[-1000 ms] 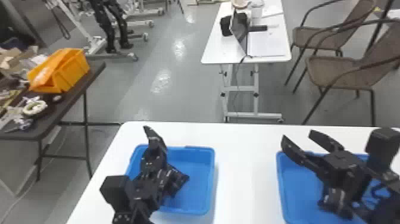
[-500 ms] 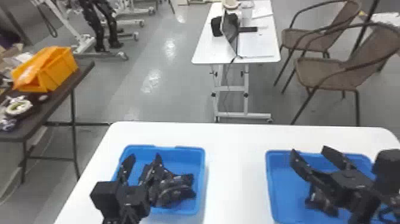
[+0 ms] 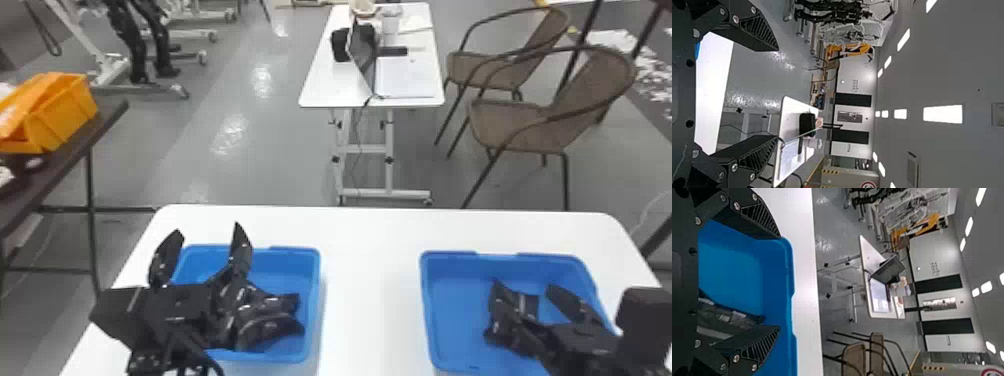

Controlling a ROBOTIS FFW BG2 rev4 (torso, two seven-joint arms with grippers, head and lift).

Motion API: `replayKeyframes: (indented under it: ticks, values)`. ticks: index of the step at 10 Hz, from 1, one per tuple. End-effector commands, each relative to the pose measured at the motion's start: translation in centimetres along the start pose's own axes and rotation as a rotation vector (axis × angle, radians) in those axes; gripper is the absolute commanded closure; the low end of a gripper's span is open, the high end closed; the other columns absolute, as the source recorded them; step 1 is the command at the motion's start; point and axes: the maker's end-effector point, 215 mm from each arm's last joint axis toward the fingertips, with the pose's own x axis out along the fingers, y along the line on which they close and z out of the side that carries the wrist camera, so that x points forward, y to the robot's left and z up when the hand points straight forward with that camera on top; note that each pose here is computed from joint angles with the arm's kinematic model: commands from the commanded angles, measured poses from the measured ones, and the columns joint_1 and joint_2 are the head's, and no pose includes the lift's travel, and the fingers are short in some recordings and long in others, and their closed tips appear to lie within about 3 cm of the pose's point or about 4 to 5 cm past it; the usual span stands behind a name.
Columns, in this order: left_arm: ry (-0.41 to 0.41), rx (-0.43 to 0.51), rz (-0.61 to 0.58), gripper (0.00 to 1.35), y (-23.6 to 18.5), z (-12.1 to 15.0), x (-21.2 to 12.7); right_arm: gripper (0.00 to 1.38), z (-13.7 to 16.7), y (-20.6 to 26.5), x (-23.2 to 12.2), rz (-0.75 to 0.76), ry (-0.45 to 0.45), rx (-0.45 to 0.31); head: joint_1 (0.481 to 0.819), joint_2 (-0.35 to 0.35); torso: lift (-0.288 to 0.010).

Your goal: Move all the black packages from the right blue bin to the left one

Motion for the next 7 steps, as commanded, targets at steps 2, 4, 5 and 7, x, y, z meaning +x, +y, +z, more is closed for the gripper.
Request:
replayKeyframes:
  ticks: [2, 4, 5, 7]
  values:
    - [0.000, -0.010, -0.003, 0.25, -0.1, 0.1, 0.0, 0.22, -4.3, -3.0, -1.2, -0.141, 0.091, 0.049, 0.695, 0.073, -0.042]
    - [0.007, -0.013, -0.019, 0.25, -0.4, -0.1, 0.1, 0.22, -4.5, -4.3, -0.2, -0.191, 0.104, 0.120, 0.695, 0.044, -0.042]
    - [0.009, -0.014, -0.024, 0.25, -0.5, -0.2, 0.1, 0.23, -3.9, -4.5, 0.8, -0.205, 0.108, 0.147, 0.695, 0.035, -0.042]
    - [0.009, -0.019, -0.026, 0.25, -0.7, -0.1, 0.2, 0.23, -4.3, -4.7, 2.8, -0.227, 0.162, 0.182, 0.695, 0.028, -0.042]
